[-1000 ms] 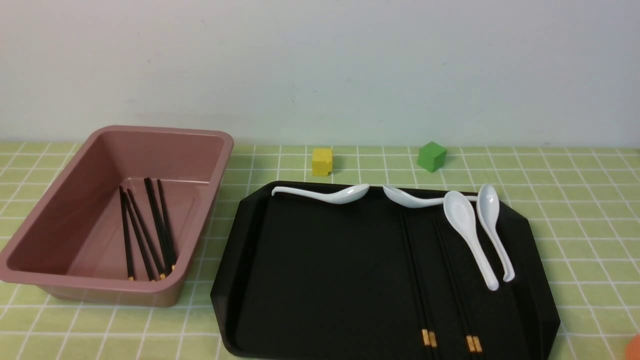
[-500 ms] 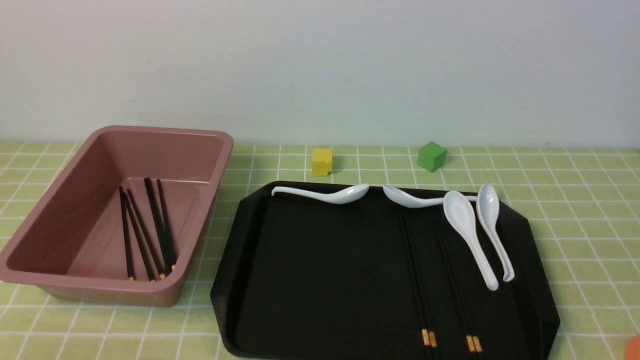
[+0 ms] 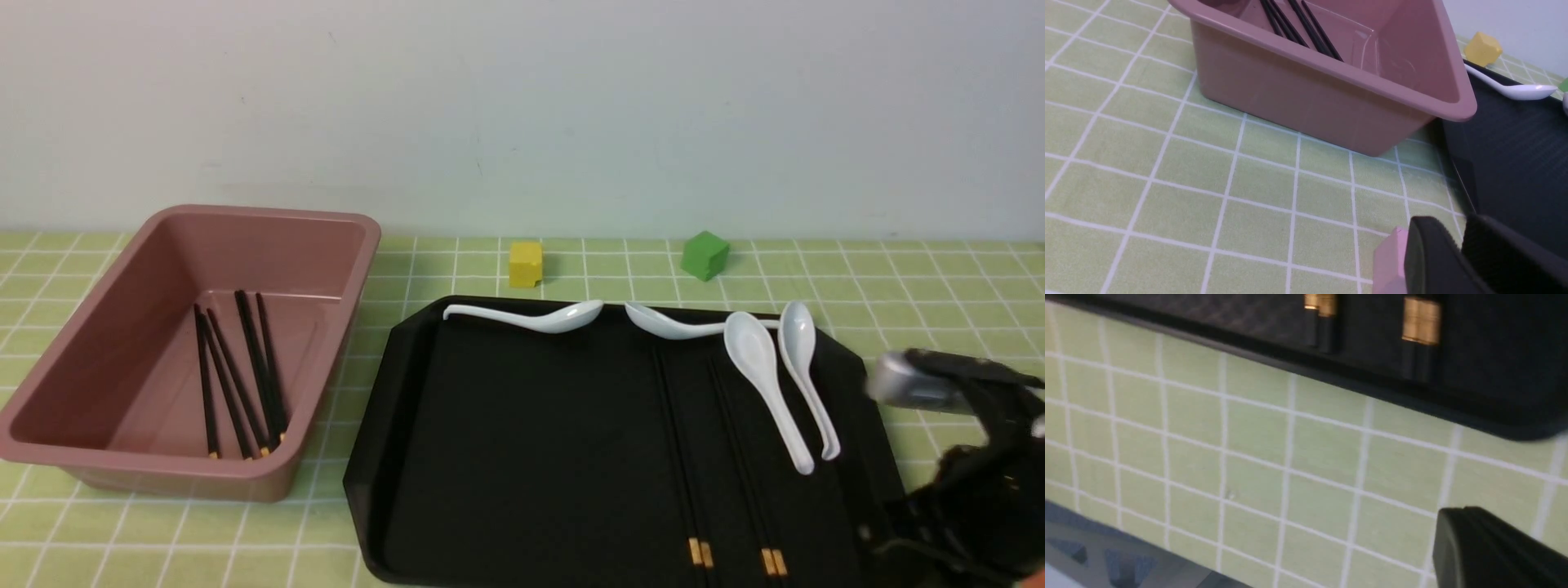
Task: On green tablecloth take chopsticks from black tray and put them in box.
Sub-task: 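Move the gripper over the chopsticks on the black tray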
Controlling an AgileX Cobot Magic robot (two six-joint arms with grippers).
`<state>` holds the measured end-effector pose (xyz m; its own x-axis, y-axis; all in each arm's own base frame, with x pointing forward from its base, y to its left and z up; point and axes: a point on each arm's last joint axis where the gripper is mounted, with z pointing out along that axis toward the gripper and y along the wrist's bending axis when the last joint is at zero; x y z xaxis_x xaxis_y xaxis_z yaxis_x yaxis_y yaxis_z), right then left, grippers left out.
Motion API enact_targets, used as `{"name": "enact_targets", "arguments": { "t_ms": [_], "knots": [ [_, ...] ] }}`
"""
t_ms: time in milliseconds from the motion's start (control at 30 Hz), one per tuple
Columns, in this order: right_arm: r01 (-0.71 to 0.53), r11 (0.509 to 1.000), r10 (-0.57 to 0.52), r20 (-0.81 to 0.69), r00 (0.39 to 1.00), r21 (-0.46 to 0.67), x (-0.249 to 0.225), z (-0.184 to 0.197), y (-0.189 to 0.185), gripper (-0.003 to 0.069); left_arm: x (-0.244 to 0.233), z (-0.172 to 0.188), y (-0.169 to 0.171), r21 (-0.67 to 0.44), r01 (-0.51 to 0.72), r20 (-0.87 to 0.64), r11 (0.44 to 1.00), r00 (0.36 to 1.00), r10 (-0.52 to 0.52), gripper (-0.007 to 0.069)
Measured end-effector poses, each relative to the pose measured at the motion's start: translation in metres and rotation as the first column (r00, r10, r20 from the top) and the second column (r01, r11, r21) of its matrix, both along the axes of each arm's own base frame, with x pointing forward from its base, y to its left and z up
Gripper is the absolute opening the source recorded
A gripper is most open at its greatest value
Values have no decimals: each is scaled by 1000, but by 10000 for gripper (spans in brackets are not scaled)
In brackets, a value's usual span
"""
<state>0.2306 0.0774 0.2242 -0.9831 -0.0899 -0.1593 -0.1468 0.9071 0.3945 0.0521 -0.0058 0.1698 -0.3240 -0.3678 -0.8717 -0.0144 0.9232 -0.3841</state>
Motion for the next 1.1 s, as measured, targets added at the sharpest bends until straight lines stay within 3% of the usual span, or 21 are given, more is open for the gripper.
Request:
{"name": "enact_targets", "arguments": {
  "t_ms": [167, 367, 533, 600, 700, 833, 1000, 1100],
  "knots": [
    [-128, 990, 126, -45, 991, -63, 40, -14, 53, 10, 0, 0, 0, 0, 0, 0, 1000, 1000, 0, 144],
    [-67, 965, 72, 8, 997, -252, 72, -17, 85, 39, 0, 0, 0, 0, 0, -1, 1000, 1000, 0, 147],
    [50, 962, -32, 70, 997, -269, 89, -21, 90, 126, 0, 0, 0, 0, 0, -1, 1000, 1000, 0, 152],
    [58, 962, -39, 76, 996, -265, 90, -23, 91, 159, 0, 0, 0, 0, 0, -1, 1000, 1000, 0, 153],
    [75, 964, -53, 92, 994, -254, 97, -34, 94, 267, 0, 0, 0, 0, 0, -1, 1000, 1000, 0, 156],
    [79, 963, -60, 80, 995, -258, 102, -50, 97, 325, 0, 0, 0, 0, 0, -1, 1000, 1000, 0, 159],
    [68, 957, -62, 29, 998, -283, 105, -73, 99, 320, 0, 0, 0, 0, 0, -1, 1000, 1000, 0, 162],
    [58, 957, -53, 25, 998, -286, 106, -74, 99, 257, 0, 0, 0, 0, 0, -1, 1000, 1000, 0, 165]
  ]
}}
